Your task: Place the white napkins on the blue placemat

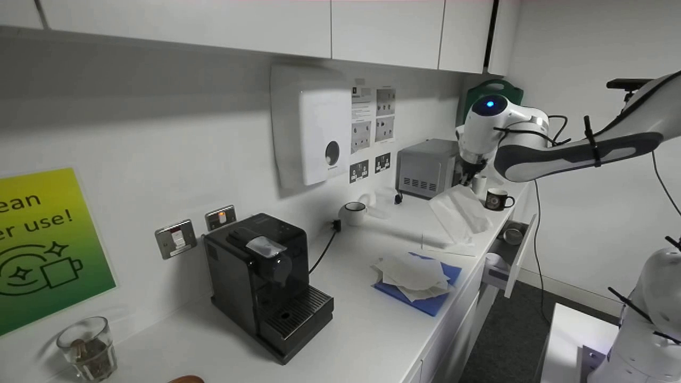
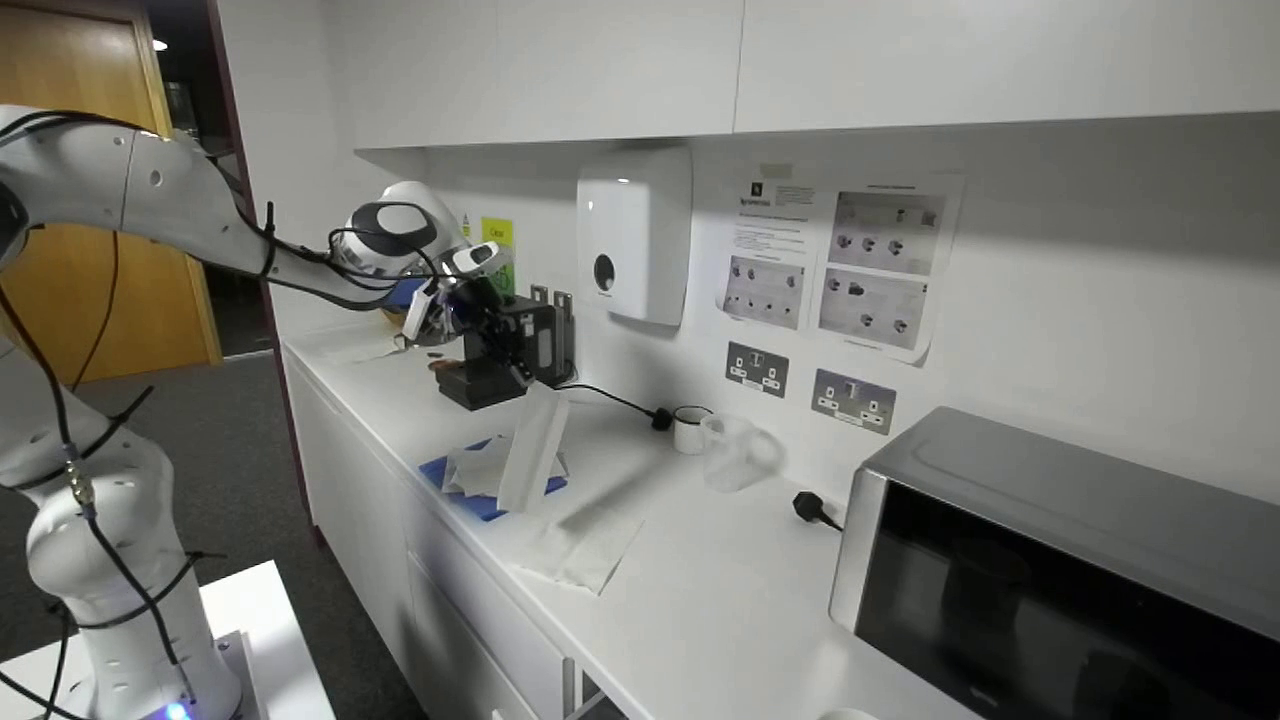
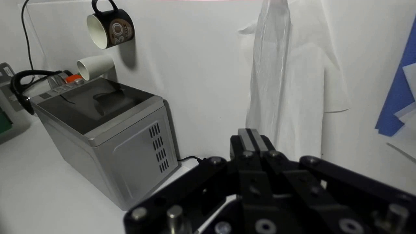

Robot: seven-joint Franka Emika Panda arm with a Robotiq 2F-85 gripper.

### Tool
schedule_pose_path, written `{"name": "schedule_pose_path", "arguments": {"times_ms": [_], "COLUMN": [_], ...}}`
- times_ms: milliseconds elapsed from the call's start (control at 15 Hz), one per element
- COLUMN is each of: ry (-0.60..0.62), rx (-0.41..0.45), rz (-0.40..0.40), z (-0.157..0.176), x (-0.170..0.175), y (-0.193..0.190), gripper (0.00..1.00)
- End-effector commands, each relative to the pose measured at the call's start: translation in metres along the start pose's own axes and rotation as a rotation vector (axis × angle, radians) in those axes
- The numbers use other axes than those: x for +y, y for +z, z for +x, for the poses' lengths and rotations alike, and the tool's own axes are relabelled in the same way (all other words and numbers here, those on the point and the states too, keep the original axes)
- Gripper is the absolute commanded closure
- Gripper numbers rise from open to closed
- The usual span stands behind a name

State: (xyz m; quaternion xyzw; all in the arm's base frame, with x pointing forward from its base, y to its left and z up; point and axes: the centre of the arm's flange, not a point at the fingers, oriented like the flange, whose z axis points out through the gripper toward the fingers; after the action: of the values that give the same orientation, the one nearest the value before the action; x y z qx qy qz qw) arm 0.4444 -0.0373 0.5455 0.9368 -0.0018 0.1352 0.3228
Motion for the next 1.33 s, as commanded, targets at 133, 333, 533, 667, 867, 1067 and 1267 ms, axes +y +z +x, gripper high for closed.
{"name": "schedule_pose_path", "arguments": {"times_ms": [133,333,533,667,867,1067,1267], "ry": [-0.036,-0.065,-0.086,-0.094,-0.041,0.036,0.109], "rx": [-0.036,-0.048,-0.052,-0.07,-0.126,-0.239,-0.295], "rz": [-0.003,0.0,0.028,0.064,0.154,0.275,0.343], "z": [0.015,0.013,0.01,0.009,0.009,0.011,0.013], "x": [-0.051,-0.076,-0.093,-0.104,-0.116,-0.123,-0.126], "y": [-0.018,-0.024,-0.027,-0.029,-0.033,-0.038,-0.04], "gripper": [1.0,1.0,1.0,1.0,1.0,1.0,1.0]}}
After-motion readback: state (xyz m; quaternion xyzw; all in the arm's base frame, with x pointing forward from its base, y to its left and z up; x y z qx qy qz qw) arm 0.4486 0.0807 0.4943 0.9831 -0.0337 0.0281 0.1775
